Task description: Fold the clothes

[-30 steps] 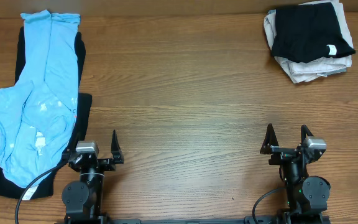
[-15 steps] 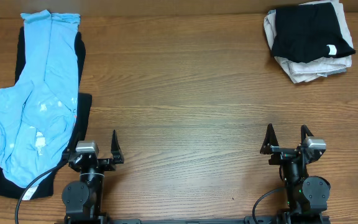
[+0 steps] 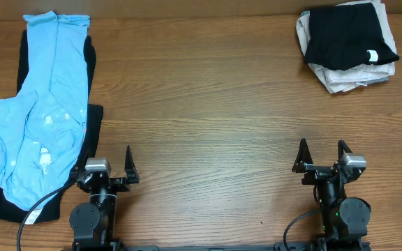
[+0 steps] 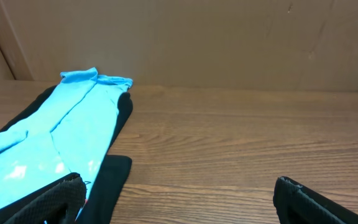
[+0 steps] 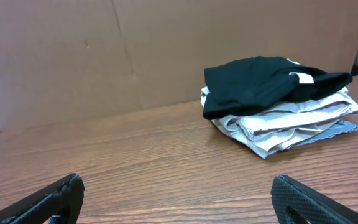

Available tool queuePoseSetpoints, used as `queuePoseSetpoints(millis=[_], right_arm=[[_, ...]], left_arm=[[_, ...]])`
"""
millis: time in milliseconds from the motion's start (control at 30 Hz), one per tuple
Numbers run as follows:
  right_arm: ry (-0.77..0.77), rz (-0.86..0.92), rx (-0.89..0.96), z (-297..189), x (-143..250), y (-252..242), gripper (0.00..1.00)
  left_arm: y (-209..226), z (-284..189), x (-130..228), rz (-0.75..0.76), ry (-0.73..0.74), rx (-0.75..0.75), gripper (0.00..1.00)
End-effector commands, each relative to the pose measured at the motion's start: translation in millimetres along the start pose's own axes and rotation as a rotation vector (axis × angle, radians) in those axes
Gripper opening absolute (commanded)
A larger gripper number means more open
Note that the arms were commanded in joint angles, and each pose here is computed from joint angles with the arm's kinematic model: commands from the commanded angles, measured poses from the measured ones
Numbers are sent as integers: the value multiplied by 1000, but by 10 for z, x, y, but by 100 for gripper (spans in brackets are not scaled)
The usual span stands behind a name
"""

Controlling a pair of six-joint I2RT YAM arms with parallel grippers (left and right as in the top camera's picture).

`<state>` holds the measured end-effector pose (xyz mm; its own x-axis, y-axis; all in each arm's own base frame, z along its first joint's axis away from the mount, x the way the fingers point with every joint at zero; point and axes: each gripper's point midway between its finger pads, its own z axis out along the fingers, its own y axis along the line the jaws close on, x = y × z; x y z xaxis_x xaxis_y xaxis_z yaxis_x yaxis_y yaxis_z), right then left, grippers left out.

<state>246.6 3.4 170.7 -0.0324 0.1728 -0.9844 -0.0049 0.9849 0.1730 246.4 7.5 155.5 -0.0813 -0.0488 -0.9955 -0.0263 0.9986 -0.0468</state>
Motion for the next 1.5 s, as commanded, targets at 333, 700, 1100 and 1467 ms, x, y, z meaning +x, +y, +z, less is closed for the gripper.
queuePoseSetpoints(millis=[333,700,1100,1467], right_arm=[[-20,-2,3,4,-21,-3,100],[-158,-10,-181,-57,-377,332,100],[-166,18,-261,-126,-581,495,100],[5,28,-349,35,-1065,782,100]], left_arm=[[38,-4,-2,22,-5,-17,100],[20,-3,-7,8,-7,-7,100],[-112,-92,-253,-38,-14,62,100],[-137,-157,-781,-61,177,49,100]])
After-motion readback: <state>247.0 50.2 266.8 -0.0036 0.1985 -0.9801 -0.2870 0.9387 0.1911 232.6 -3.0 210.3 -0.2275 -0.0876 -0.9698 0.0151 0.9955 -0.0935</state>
